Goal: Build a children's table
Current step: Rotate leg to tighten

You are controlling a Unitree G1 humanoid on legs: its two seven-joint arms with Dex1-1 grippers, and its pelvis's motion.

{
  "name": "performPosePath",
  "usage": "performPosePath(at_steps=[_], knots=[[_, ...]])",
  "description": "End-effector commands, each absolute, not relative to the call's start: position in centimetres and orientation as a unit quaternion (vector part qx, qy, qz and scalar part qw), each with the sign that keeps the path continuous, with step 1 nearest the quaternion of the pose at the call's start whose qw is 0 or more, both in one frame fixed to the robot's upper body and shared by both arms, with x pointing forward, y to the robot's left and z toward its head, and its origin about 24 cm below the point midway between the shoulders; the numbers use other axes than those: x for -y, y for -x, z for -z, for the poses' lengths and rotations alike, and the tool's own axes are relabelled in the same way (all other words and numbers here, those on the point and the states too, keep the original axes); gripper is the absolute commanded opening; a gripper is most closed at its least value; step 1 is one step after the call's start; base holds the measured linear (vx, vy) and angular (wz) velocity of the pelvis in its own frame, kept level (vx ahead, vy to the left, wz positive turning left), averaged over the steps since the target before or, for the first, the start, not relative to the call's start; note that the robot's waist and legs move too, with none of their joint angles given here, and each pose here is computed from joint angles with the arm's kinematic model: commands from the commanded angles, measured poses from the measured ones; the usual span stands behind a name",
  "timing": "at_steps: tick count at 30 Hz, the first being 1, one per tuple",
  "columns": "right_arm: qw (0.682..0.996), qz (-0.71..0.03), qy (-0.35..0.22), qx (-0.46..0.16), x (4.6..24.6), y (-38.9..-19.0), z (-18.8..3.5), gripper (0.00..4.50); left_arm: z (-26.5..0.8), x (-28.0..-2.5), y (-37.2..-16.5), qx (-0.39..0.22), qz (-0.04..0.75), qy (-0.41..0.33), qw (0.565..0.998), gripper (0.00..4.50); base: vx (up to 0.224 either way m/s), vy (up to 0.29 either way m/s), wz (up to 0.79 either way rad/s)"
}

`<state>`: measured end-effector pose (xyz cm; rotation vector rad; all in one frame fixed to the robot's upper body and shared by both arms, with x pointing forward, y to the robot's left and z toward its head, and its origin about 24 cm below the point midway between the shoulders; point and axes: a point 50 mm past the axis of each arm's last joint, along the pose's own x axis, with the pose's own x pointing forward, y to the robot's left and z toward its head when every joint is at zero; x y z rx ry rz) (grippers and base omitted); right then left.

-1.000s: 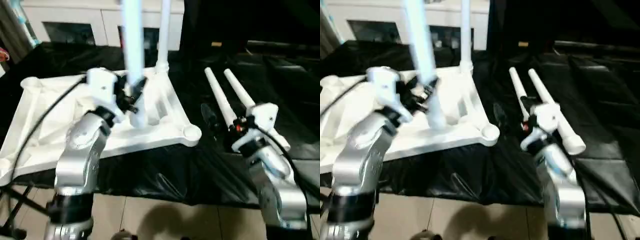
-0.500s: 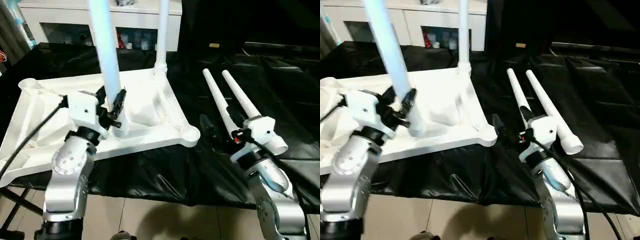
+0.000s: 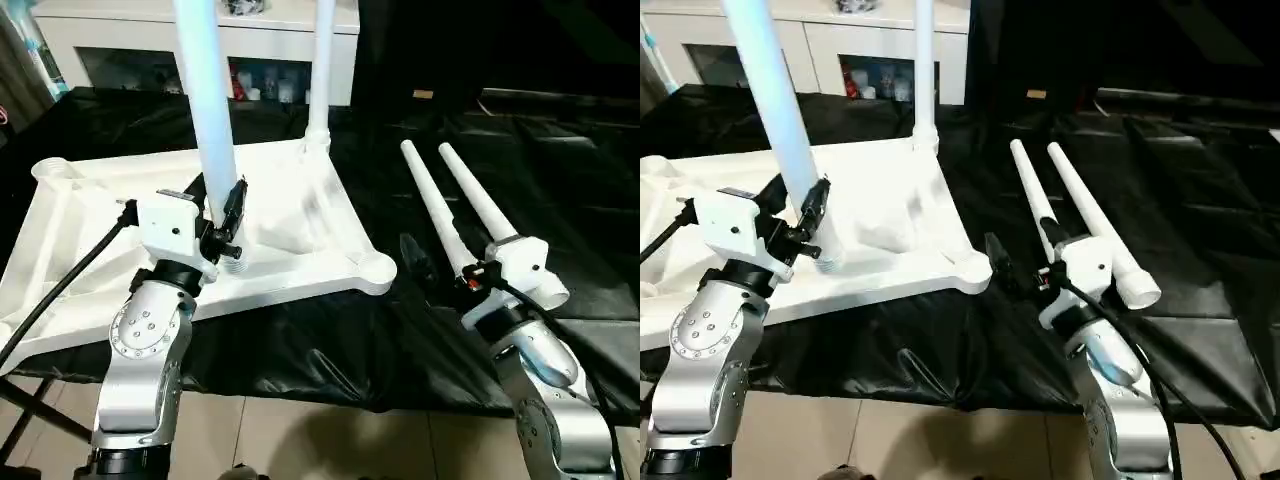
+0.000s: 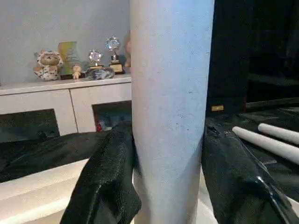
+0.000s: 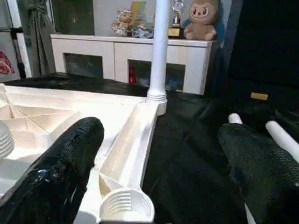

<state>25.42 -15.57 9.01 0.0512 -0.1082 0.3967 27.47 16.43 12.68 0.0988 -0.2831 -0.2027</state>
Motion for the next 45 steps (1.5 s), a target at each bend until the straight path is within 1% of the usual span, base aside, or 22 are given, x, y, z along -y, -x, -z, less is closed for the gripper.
performPosePath(at_steps=[1, 13, 22, 32, 38, 42, 45], knots=[[0.978, -0.2, -0.03, 0.053, 15.4, -25.7, -9.0, 4.5, -12.6, -16.7, -27.7, 0.133, 0.093, -0.051, 0.985, 1.85, 0.0, 0.0, 0.0], [0.976, -0.206, -0.046, 0.058, 14.6, -26.2, -9.1, 4.5, -13.2, -16.9, -28.0, 0.136, 0.097, -0.062, 0.984, 1.85, 0.0, 0.0, 0.0], [0.976, -0.204, -0.048, 0.062, 14.6, -26.3, -9.2, 4.5, -13.3, -16.7, -28.1, 0.136, 0.105, -0.062, 0.983, 1.85, -0.102, 0.034, 0.01], [0.975, -0.209, -0.049, 0.06, 14.6, -26.2, -9.1, 4.5, -13.4, -16.5, -28.1, 0.136, 0.113, -0.065, 0.982, 1.85, -0.002, -0.022, -0.01], [0.97, -0.228, -0.058, 0.064, 14.4, -26.1, -9.2, 4.5, -13.4, -16.4, -28.0, 0.137, 0.12, -0.063, 0.981, 1.85, 0.0, 0.0, 0.0], [0.964, -0.25, -0.059, 0.067, 14.2, -26.0, -9.3, 4.5, -13.5, -16.3, -27.8, 0.141, 0.13, -0.056, 0.98, 1.85, 0.0, 0.0, 0.0], [0.958, -0.268, -0.07, 0.068, 14.0, -26.0, -9.6, 4.5, -13.6, -16.2, -27.7, 0.146, 0.137, -0.063, 0.978, 1.85, 0.0, 0.0, 0.0]])
